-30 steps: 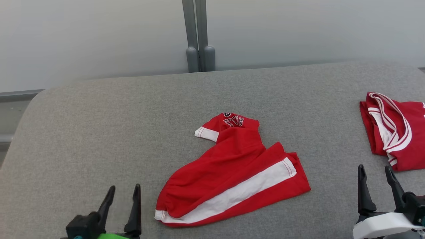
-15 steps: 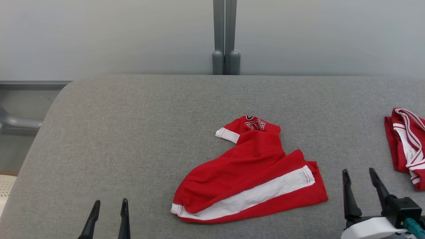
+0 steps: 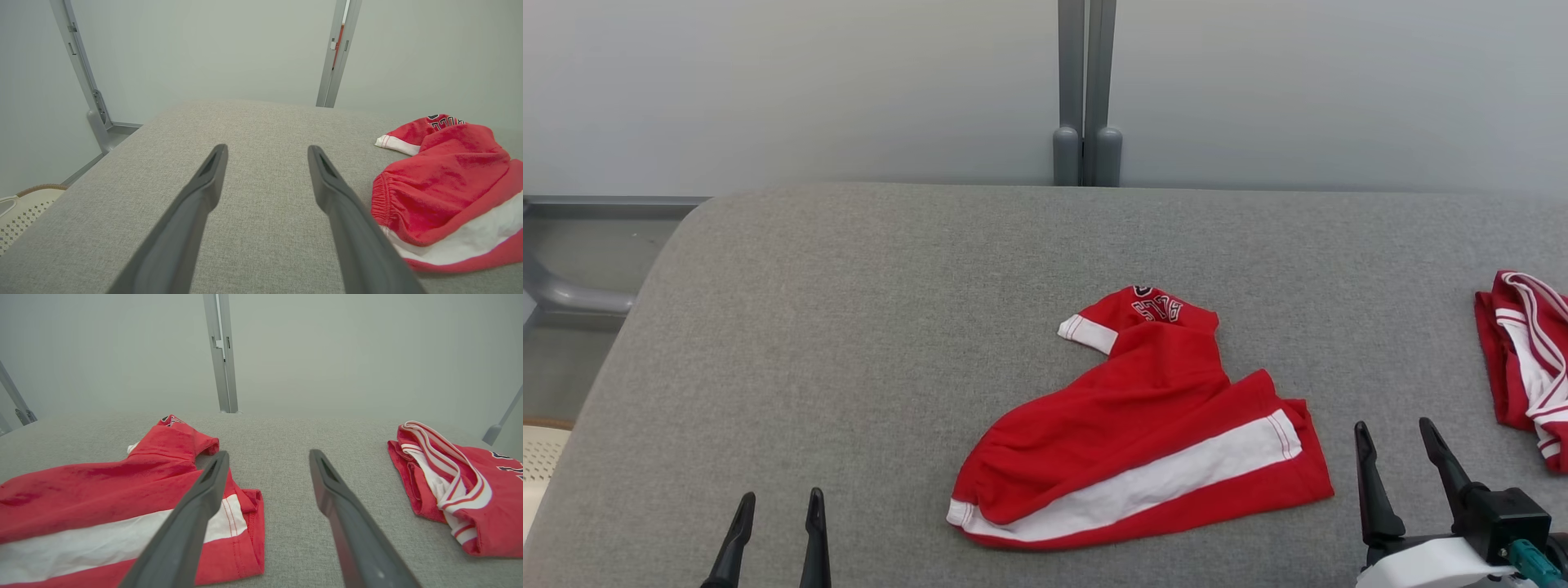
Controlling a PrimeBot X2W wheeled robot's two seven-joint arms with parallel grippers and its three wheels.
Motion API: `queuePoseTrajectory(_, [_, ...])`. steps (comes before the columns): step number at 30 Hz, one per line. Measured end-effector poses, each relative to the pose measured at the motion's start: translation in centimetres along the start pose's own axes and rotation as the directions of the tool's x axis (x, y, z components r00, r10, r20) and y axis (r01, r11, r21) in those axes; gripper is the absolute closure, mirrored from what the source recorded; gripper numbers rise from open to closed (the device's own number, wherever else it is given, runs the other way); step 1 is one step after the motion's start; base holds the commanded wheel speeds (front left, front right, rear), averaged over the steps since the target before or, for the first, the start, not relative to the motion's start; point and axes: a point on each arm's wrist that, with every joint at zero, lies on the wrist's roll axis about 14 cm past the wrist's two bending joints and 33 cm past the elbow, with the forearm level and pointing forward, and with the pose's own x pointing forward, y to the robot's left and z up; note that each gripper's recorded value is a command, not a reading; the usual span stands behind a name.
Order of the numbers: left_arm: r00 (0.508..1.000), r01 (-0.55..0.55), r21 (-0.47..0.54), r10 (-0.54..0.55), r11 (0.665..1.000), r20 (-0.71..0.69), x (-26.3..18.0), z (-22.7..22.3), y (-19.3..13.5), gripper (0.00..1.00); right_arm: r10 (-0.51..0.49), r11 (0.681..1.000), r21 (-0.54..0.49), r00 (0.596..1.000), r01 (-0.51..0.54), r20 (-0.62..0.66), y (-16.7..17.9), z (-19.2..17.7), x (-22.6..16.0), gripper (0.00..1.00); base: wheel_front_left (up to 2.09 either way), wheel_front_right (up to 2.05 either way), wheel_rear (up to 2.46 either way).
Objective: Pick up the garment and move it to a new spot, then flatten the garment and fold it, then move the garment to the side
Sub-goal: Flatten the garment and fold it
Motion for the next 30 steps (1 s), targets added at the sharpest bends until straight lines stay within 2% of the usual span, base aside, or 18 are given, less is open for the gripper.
queuePoseTrajectory(5, [1.0, 0.008, -0.019, -0.008, 1.0, -0.03, -0.1, -1.0, -0.3, 0.0, 0.026, 1.0, -0.004, 1.0, -0.026, -0.006, 0.8, -0.2, 0.1, 0.0, 0.0, 0.0, 0.0])
queuePoseTrajectory(8, [0.994, 0.039, -0.036, -0.042, 0.999, -0.103, -0.5, -3.2, -1.6, 0.0, 0.094, 0.995, -0.017, 0.995, -0.093, 0.021, 2.6, 0.7, 1.3, 0.0, 0.0, 0.0, 0.0])
queuePoseTrajectory(11, [0.982, 0.08, -0.047, -0.087, 0.996, -0.17, -0.3, -4.7, -2.7, 0.0, 0.16, 0.984, -0.076, 0.986, -0.164, -0.054, 3.2, -1.1, 2.0, 0.0, 0.0, 0.0, 0.0])
queuePoseTrajectory(15, [0.924, 0.162, -0.112, -0.191, 0.98, -0.332, -0.4, -6.7, -5.2, 0.0, 0.216, 0.961, -0.118, 0.943, -0.252, -0.254, 3.9, -4.7, 2.8, 0.0, 0.0, 0.0, 0.0])
queuePoseTrajectory(20, [0.874, 0.214, -0.177, -0.269, 0.961, -0.404, -0.1, -6.6, -6.6, 0.0, 0.214, 0.951, -0.113, 0.877, -0.287, -0.429, 3.5, -8.0, 3.5, 0.0, 0.0, 0.0, 0.0])
queuePoseTrajectory(25, [0.83, 0.239, -0.239, -0.326, 0.941, -0.452, -0.4, -7.2, -7.9, 0.0, 0.234, 0.942, -0.092, 0.826, -0.324, -0.513, 4.1, -9.8, 4.1, 0.0, 0.0, 0.0, 0.0])
queuePoseTrajectory(30, [0.813, 0.28, -0.255, -0.37, 0.926, -0.449, 0.4, -7.1, -9.1, 0.0, 0.241, 0.938, -0.081, 0.802, -0.337, -0.547, 4.1, -10.6, 4.8, 0.0, 0.0, 0.0, 0.0])
